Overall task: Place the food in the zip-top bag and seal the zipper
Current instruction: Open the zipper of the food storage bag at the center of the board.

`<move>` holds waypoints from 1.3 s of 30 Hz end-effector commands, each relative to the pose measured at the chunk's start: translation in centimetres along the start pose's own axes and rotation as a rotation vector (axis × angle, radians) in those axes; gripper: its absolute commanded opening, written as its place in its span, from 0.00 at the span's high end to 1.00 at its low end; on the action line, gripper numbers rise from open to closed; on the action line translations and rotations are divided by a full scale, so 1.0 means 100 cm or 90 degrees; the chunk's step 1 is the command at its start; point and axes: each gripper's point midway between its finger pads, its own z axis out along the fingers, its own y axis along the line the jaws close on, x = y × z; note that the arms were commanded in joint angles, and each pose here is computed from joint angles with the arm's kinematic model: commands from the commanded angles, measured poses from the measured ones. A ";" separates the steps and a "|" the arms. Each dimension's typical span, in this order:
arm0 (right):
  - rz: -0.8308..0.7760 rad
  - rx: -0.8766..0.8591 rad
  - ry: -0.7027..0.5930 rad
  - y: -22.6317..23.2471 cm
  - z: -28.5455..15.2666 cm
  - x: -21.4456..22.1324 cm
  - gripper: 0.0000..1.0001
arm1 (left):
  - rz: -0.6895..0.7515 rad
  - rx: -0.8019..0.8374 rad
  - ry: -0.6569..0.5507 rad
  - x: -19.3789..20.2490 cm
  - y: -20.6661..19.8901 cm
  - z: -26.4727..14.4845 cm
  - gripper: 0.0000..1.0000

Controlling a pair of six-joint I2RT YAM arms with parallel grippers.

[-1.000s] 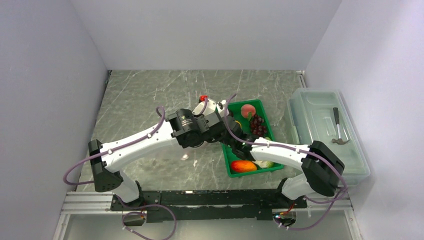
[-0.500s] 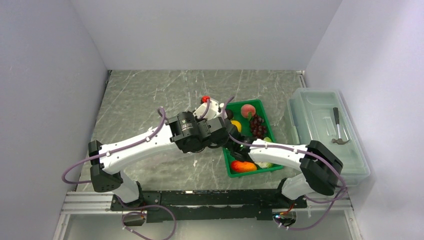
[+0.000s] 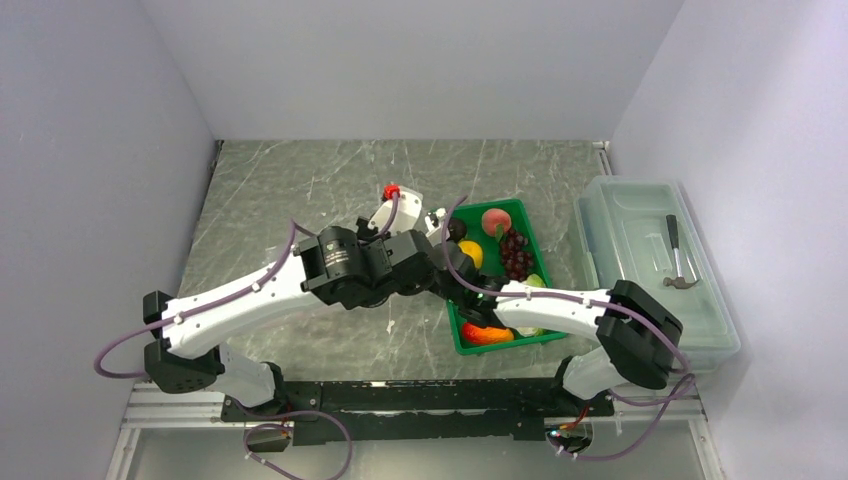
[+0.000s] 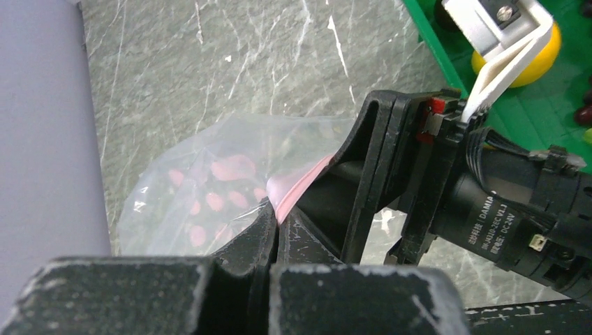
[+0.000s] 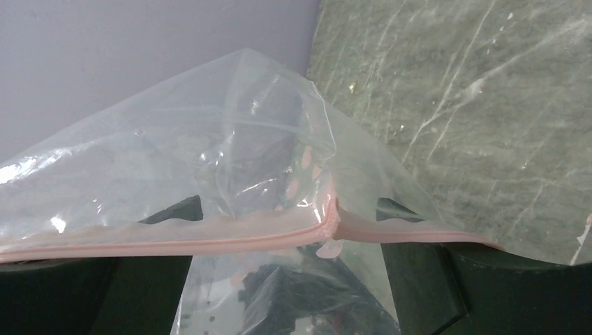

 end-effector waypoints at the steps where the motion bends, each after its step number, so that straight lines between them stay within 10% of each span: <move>1: -0.016 0.070 -0.002 -0.032 0.003 0.002 0.00 | 0.010 -0.040 -0.038 -0.006 0.015 -0.001 1.00; 39: -0.118 0.025 -0.032 0.017 -0.049 -0.028 0.00 | 0.044 -0.096 0.000 0.031 0.013 0.020 1.00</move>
